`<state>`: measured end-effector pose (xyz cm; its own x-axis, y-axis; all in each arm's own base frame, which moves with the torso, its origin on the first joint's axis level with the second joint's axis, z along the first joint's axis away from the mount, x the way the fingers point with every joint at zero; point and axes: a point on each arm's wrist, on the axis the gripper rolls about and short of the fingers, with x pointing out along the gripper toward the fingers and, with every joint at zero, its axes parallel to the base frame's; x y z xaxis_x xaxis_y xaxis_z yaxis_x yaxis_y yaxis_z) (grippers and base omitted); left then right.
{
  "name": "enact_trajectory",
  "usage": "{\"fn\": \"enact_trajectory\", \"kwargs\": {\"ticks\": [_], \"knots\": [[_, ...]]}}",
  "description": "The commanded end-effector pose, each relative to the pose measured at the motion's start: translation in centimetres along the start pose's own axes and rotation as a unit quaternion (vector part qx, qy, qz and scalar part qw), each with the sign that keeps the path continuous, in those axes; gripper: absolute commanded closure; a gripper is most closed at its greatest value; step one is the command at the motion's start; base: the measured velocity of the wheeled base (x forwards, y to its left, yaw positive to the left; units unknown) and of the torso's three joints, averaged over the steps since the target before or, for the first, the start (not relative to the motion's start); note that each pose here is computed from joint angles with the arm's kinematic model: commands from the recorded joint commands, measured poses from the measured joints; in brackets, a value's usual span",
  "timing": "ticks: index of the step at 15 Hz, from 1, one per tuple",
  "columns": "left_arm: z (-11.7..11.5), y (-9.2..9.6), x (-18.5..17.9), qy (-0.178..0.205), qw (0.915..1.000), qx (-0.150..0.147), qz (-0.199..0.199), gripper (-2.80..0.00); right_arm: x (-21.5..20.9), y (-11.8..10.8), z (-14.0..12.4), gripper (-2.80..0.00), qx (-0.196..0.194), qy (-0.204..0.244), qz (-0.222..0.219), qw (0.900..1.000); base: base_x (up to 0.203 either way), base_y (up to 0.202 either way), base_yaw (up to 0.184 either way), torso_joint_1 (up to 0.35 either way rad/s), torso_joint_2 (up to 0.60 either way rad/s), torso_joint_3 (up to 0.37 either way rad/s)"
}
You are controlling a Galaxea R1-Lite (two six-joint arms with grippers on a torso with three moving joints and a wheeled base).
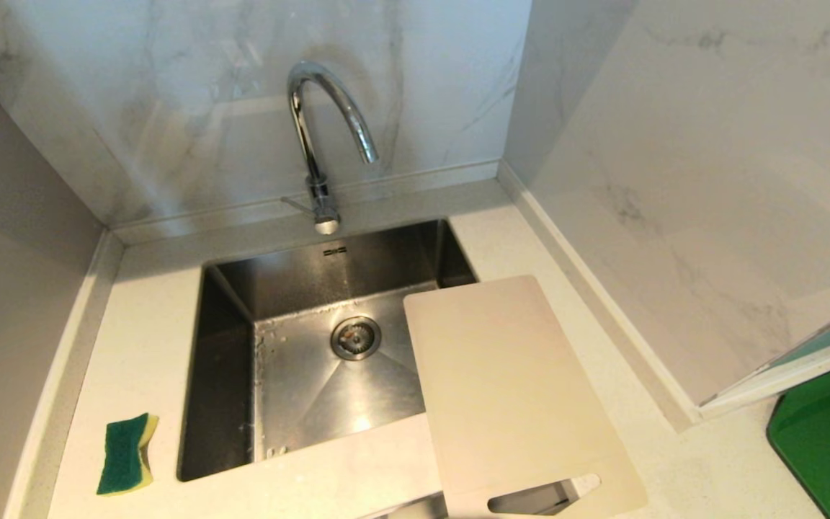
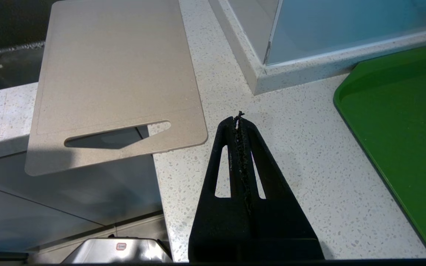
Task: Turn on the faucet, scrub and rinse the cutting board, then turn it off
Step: Turn on the tap
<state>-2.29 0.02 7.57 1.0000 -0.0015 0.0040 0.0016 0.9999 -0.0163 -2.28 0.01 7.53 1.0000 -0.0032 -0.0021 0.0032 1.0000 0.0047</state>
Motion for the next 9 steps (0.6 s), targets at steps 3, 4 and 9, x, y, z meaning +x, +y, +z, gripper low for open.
{"fn": "enact_trajectory", "kwargs": {"ticks": [3, 4, 9], "knots": [[-0.01, 0.00, 0.01, 0.001, 1.0000, 0.000, 0.000, 0.00, 0.01, 0.00, -0.04, 0.00, 0.000, 0.000, 0.000, 1.000, 0.000, 0.000, 0.000, 0.000, 0.00, 0.000], [-0.03, 0.00, 0.02, 0.001, 1.0000, 0.000, 0.000, 0.00, 0.01, 0.00, -0.04, 0.00, 0.000, 0.000, 0.000, 1.000, 0.000, 0.000, 0.000, 0.000, 0.00, 0.000], [-0.08, 0.00, -0.02, 0.018, 0.9998, 0.011, -0.001, 0.00, 0.01, 0.00, -0.04, 0.00, 0.000, 0.000, 0.000, 1.000, 0.000, 0.000, 0.000, 0.000, 0.00, 0.000]]}}
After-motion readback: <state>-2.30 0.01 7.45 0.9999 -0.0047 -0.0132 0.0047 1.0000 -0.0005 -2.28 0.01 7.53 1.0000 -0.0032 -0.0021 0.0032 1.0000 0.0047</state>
